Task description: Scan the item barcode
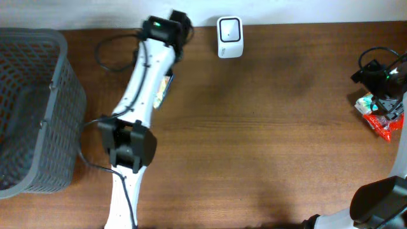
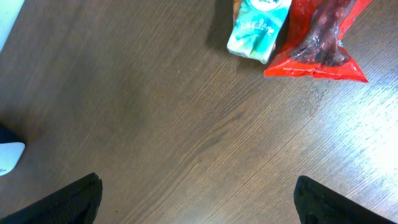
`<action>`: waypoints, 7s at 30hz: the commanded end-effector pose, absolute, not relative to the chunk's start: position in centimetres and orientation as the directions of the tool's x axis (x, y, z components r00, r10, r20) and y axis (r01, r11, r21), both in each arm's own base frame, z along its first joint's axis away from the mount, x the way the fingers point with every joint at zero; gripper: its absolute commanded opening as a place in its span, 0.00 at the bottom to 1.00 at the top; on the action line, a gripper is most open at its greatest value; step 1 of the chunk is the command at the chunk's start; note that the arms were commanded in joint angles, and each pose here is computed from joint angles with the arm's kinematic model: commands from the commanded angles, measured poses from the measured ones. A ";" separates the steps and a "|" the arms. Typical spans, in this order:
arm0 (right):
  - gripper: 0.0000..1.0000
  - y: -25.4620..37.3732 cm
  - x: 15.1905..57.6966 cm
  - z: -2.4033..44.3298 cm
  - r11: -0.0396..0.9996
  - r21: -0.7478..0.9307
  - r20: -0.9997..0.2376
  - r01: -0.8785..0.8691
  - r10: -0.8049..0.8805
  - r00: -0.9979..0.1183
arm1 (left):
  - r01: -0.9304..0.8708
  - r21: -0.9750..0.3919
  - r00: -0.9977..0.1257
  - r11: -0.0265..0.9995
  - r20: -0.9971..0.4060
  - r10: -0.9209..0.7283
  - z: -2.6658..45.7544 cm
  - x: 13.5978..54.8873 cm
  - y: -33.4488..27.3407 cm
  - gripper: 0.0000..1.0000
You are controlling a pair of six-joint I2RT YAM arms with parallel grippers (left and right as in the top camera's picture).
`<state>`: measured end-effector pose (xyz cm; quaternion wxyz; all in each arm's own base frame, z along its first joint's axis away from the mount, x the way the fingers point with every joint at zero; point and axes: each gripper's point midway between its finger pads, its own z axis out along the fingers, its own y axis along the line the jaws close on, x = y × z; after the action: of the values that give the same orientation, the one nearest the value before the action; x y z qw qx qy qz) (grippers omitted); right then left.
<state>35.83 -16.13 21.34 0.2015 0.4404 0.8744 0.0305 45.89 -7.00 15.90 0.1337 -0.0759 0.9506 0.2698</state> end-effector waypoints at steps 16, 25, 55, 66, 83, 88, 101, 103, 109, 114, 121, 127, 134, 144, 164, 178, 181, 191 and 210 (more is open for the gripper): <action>0.99 -16.1 35.9 21.3 0.608 0.232 -0.323 0.759 0.785 -0.529 | -0.014 0.309 -0.966 0.951 -0.251 0.067 16.0 43.8 -17.8 0.00; 0.98 -16.1 35.9 21.3 0.607 0.232 -0.323 0.760 0.785 -0.529 | -0.068 0.191 -0.935 0.979 -0.354 0.004 21.2 44.7 -15.8 0.00; 0.04 26.9 48.0 6.8 0.613 0.778 -0.060 0.138 0.290 -0.955 | -0.162 0.164 -0.926 0.973 -0.367 -0.092 22.1 45.6 -12.1 0.00; 0.04 34.8 47.8 6.4 0.542 0.834 -0.087 0.102 0.311 -0.946 | -0.063 -0.168 -0.975 0.984 -0.202 -0.097 21.3 43.4 -18.3 0.00; 0.16 8.1 50.2 11.1 0.827 0.543 -0.275 0.148 0.341 -0.899 | 0.052 -0.269 -0.955 0.962 -0.296 -0.031 22.4 45.1 -22.0 0.50; 0.49 8.0 47.0 14.5 0.836 0.548 -0.279 0.033 0.220 -0.935 | -0.022 -0.198 -0.946 0.980 -0.314 -0.084 22.2 46.6 -17.6 0.56; 0.04 23.9 47.5 7.8 0.824 0.560 -0.267 -0.087 0.080 -0.960 | -0.121 0.036 -0.977 0.992 -0.180 -0.113 12.9 46.9 -12.4 0.00; 0.04 24.7 47.4 6.5 0.822 0.563 -0.252 -0.080 0.079 -0.964 | -0.115 0.011 -0.983 0.993 -0.146 -0.112 10.4 46.7 -13.0 0.00; 0.04 21.7 47.0 1.7 0.903 0.424 -0.173 0.068 0.154 -0.973 | -0.090 -0.055 -0.988 0.994 -0.124 -0.096 3.0 46.8 -14.1 0.00; 0.04 18.7 44.3 -2.3 0.953 0.267 -0.068 0.146 0.170 -0.983 | -0.108 0.036 -0.982 0.994 -0.158 -0.101 1.1 46.9 -12.3 0.00; 0.04 13.9 44.0 0.3 0.964 0.141 -0.054 0.225 0.234 -0.971 | -0.142 0.160 -0.976 0.977 -0.188 -0.111 7.0 46.7 -9.1 0.00; 0.04 17.5 45.0 5.1 0.921 0.362 -0.053 0.148 0.178 -0.982 | -0.097 -0.123 -0.989 0.988 -0.100 -0.109 10.9 44.7 -14.1 0.00; 0.04 19.2 44.7 5.7 0.891 0.447 -0.044 0.084 0.116 -0.992 | -0.050 -0.192 -0.998 0.980 0.035 -0.044 6.9 42.8 -18.4 0.00; 0.04 19.1 42.7 0.9 0.911 0.396 0.033 0.113 0.109 -0.993 | -0.020 -0.096 -0.981 0.995 0.196 -0.001 -0.7 40.3 -19.6 0.00; 0.99 10.5 46.1 7.4 0.941 0.322 -0.120 0.108 0.154 -0.981 | -0.152 -0.008 -0.987 0.988 0.049 -0.152 7.3 45.5 -11.4 0.99; 1.00 12.2 45.4 0.8 0.838 0.545 -0.069 0.011 0.057 -0.996 | -0.146 -0.008 -0.988 0.989 0.050 -0.145 7.3 45.4 -11.7 0.99; 0.77 13.4 45.5 0.2 0.802 0.598 -0.064 0.000 0.048 -0.997 | -0.146 -0.008 -0.988 0.989 0.049 -0.145 7.3 45.5 -11.7 0.99; 0.04 14.0 45.4 -0.4 0.836 0.548 -0.063 -0.016 0.023 -0.998 | -0.146 -0.008 -0.988 0.989 0.049 -0.145 7.3 45.5 -11.7 0.99; 0.04 1.9 43.6 25.4 0.995 -0.024 -0.394 0.099 0.082 -0.915 | -0.145 -0.015 -0.989 0.989 0.032 -0.145 7.3 45.9 -11.8 0.99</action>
<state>44.15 4.03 24.24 0.1915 0.0134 0.9806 0.0404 46.00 -11.93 7.32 -0.0153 -0.0758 0.9969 -0.0138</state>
